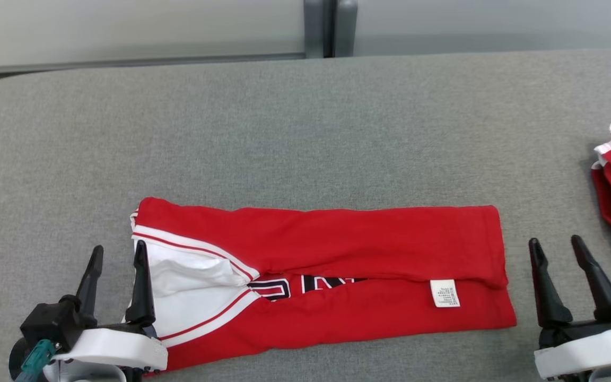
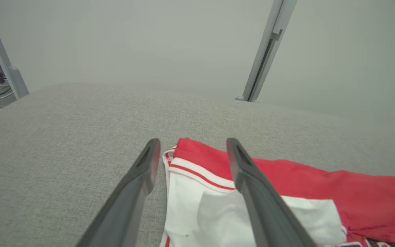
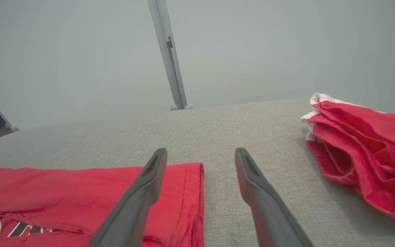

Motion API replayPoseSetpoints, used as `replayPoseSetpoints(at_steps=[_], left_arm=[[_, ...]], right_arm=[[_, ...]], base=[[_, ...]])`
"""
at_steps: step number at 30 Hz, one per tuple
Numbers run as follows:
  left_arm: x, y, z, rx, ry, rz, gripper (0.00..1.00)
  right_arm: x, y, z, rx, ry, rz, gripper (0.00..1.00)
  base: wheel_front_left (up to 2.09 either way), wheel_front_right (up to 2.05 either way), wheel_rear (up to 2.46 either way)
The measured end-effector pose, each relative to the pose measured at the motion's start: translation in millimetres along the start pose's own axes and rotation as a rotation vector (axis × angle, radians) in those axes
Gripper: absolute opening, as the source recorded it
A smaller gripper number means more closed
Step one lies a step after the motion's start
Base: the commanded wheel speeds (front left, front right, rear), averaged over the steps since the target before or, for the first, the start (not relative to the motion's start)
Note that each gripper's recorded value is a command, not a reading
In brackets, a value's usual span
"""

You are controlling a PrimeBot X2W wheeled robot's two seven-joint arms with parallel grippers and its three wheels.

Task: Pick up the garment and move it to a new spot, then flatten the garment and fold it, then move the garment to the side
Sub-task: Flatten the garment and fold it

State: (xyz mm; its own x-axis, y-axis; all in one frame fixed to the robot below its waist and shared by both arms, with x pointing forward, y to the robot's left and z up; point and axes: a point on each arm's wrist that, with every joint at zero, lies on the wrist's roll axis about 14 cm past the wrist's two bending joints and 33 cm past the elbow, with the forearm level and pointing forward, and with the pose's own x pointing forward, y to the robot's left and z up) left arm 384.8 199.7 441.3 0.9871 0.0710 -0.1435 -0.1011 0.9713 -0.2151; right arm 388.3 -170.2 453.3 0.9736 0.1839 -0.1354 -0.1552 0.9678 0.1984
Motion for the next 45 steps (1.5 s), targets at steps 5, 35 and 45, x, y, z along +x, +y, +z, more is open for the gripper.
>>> replayPoseSetpoints(at_steps=[5,35,45], left_arm=[[-3.2,-12.6,37.4,0.041,-0.122,-0.038,1.0],[-45.3,-21.3,50.6,0.132,-0.129,-0.055,1.0],[-22.5,-23.1,69.4,0.116,-0.201,-0.036,1.0]], right_arm=[[-12.7,2.0,31.7,-0.084,-0.071,-0.005,1.0],[-55.5,4.4,39.1,-0.119,-0.051,-0.039,1.0],[-26.2,-5.2,-18.9,-0.138,0.164,-0.016,1.0]], base=[[0.0,0.0,0.0],[0.0,0.0,0.0],[0.0,0.0,0.0]])
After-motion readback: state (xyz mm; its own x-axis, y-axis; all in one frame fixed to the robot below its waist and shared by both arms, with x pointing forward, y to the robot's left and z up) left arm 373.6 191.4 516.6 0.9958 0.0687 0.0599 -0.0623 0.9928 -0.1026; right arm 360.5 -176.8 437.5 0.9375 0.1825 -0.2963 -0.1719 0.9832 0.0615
